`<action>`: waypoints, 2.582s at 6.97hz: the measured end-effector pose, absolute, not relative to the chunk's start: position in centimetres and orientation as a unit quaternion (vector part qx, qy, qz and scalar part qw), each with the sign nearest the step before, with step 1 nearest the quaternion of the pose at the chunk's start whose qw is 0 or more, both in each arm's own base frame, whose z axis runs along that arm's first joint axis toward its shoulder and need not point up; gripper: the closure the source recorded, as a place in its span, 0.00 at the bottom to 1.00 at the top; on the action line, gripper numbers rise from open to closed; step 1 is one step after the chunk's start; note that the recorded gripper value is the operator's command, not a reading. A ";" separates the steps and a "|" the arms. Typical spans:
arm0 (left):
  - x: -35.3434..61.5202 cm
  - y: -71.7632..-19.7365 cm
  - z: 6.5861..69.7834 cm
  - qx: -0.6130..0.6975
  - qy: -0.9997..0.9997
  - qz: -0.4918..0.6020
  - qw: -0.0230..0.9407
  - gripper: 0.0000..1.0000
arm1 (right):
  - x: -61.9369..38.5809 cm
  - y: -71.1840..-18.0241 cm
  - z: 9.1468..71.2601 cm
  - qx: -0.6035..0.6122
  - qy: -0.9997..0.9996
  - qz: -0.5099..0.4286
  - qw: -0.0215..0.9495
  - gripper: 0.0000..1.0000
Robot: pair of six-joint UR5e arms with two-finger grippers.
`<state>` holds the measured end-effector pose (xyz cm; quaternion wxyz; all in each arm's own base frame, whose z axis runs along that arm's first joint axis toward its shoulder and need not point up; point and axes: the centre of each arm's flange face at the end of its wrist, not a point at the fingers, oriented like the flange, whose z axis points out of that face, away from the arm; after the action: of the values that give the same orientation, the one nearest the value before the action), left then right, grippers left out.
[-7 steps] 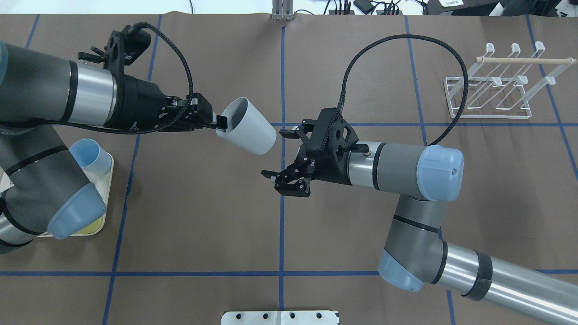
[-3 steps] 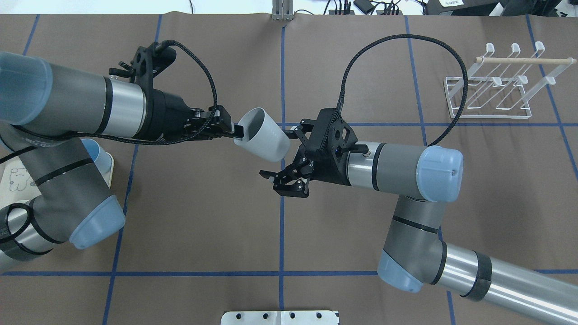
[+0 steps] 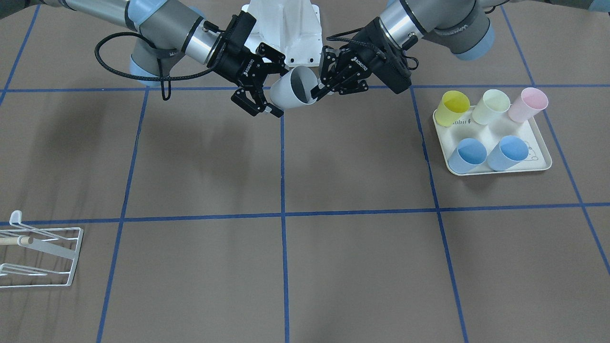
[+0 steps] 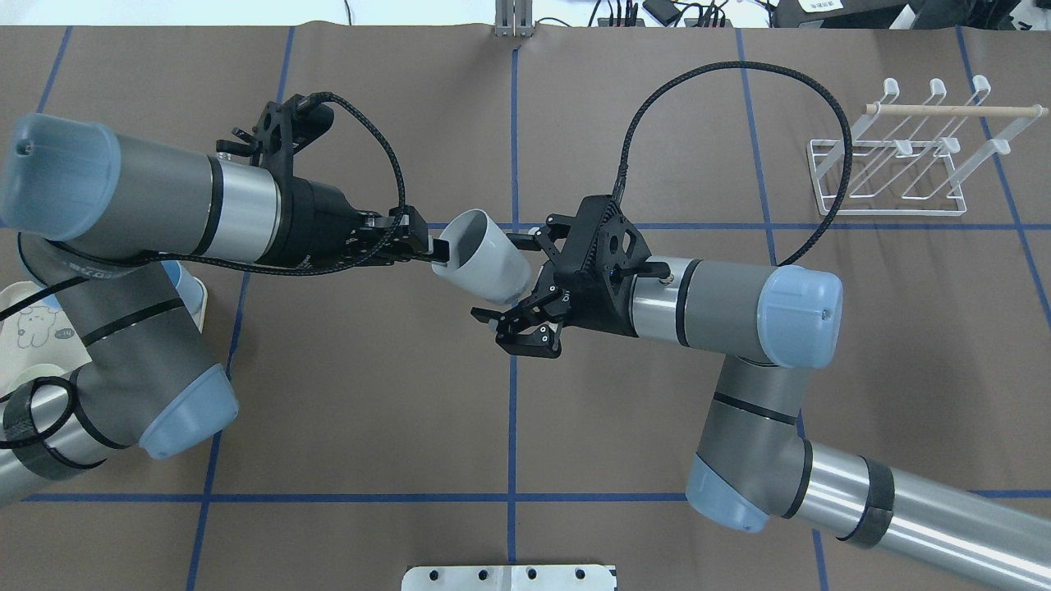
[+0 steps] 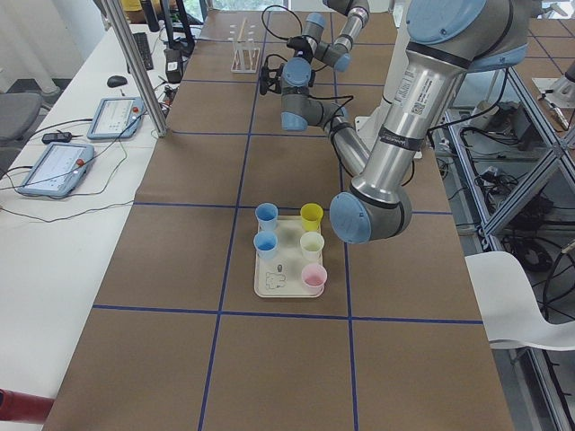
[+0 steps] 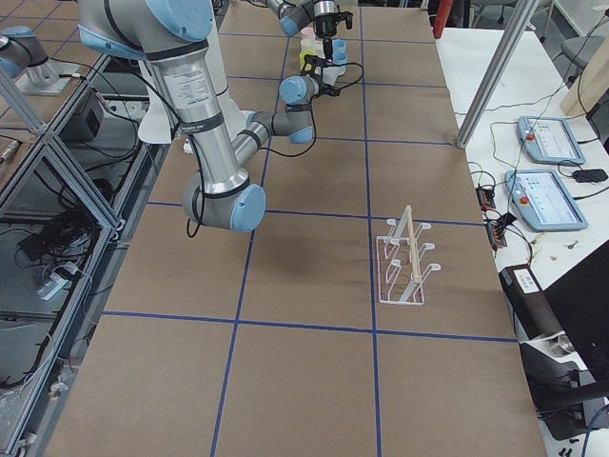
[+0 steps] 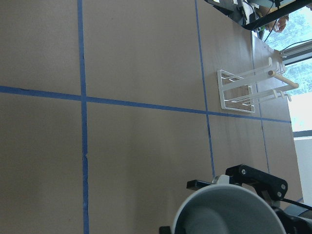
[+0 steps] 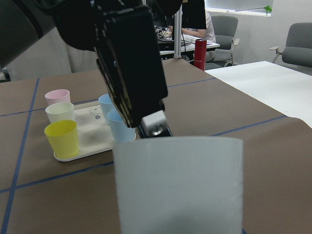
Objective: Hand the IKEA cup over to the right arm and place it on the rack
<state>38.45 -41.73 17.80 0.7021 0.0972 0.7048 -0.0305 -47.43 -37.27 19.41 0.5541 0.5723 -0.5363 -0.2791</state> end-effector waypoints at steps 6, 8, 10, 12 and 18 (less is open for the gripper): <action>38.6 -41.7 18.0 0.103 0.715 -0.026 0.691 1.00 | -47.3 -37.4 19.7 0.574 -0.532 -0.279 0.557 0.56; 38.6 -41.8 18.1 0.103 0.714 -0.026 0.692 0.83 | -47.3 -37.3 19.9 0.573 -0.533 -0.279 0.557 0.85; 38.7 -41.8 18.1 0.105 0.714 -0.024 0.692 0.00 | -47.3 -37.3 20.0 0.572 -0.534 -0.278 0.558 0.89; 38.3 -42.0 18.1 0.114 0.715 -0.024 0.690 0.00 | -47.2 -37.2 20.1 0.571 -0.534 -0.278 0.558 0.90; 29.1 -47.3 28.4 0.224 0.584 0.006 0.780 0.00 | -43.3 -44.2 24.2 0.527 -0.437 -0.280 0.673 1.00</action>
<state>29.13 -47.30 28.44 0.7800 0.2235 0.5844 0.0059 -43.28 -44.17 24.19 0.6728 0.5273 -0.4370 -0.2799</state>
